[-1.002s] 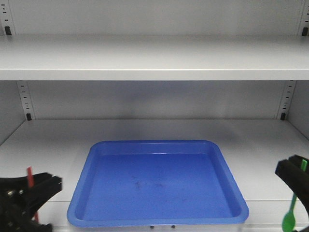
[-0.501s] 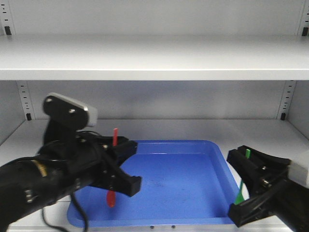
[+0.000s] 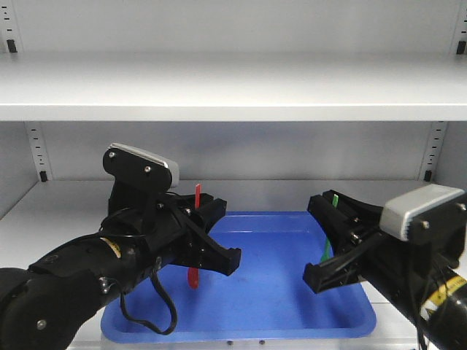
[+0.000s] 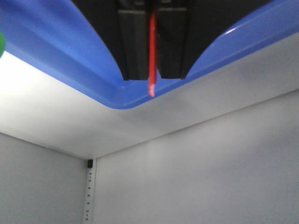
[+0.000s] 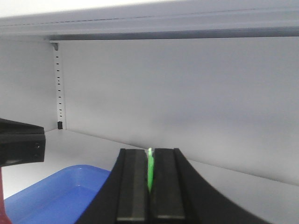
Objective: Sort red and green spoons into left cabinet
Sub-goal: 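Extend both grippers with the spoons forward over the blue tray, then lower both grippers and open them to drop the spoons in the tray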
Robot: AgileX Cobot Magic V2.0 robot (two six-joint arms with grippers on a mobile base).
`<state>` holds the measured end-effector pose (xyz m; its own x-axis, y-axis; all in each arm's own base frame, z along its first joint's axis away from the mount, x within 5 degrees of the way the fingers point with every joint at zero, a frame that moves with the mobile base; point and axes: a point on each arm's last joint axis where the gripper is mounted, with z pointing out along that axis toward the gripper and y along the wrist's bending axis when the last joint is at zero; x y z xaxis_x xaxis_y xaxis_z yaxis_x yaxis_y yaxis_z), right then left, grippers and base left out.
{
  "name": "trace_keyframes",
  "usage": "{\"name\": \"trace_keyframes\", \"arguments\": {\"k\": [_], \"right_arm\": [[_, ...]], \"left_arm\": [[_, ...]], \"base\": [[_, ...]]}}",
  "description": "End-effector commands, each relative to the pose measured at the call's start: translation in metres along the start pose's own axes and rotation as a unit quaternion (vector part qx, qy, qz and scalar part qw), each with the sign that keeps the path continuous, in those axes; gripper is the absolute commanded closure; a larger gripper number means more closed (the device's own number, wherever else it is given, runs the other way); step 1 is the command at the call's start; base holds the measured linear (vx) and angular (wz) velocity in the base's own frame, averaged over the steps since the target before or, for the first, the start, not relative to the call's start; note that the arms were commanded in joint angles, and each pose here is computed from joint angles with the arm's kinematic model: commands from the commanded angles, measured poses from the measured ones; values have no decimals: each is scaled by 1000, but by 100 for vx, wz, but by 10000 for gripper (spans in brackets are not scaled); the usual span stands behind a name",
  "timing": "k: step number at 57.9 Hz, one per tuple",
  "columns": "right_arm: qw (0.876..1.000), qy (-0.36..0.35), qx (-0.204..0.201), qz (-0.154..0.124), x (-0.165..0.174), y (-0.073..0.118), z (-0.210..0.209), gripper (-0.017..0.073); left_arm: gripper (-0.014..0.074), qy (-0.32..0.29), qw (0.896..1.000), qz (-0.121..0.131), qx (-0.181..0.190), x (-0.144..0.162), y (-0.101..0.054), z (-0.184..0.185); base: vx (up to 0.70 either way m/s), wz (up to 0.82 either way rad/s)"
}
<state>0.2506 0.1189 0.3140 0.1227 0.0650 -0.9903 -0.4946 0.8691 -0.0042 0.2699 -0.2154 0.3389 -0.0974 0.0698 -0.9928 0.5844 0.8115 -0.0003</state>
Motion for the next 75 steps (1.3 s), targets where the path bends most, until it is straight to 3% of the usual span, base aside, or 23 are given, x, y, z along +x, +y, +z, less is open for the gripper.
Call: {"name": "trace_keyframes", "arguments": {"k": [1, 11, 20, 26, 38, 46, 59, 70, 75], "right_arm": [[998, -55, -6, -5, -20, 1, 8, 559], [999, -52, -9, -8, -11, 0, 20, 545], [998, -51, -11, -27, -3, 0, 26, 449], [998, -55, -12, -27, -2, 0, 27, 311], [997, -70, -7, -18, -5, -1, 26, -10], [997, -70, 2, -9, -5, -3, 26, -126], [997, -76, 7, -7, -8, -3, 25, -97], [996, -82, 9, -12, -23, -3, 15, -5], [998, -55, 14, -13, -28, -3, 8, 101]], "left_arm": [[588, -89, 996, -3, -15, -32, 1, -7], [565, -86, 996, 1, -18, -24, 1, 1], [495, -83, 996, 22, -15, -18, 0, 8], [414, -94, 995, 26, -17, -18, 0, 9], [171, -117, 993, 23, -25, -22, 1, 8], [50, -117, 992, 24, -26, -23, 2, 8], [32, -129, 989, 62, -35, -28, 2, 4], [52, -131, 990, 22, -40, -39, 5, -9], [141, -108, 994, 6, -29, -42, 4, -17]], "base": [[0, 0], [0, 0], [0, 0], [0, 0], [0, 0], [0, 0], [0, 0], [0, 0], [0, 0]]}}
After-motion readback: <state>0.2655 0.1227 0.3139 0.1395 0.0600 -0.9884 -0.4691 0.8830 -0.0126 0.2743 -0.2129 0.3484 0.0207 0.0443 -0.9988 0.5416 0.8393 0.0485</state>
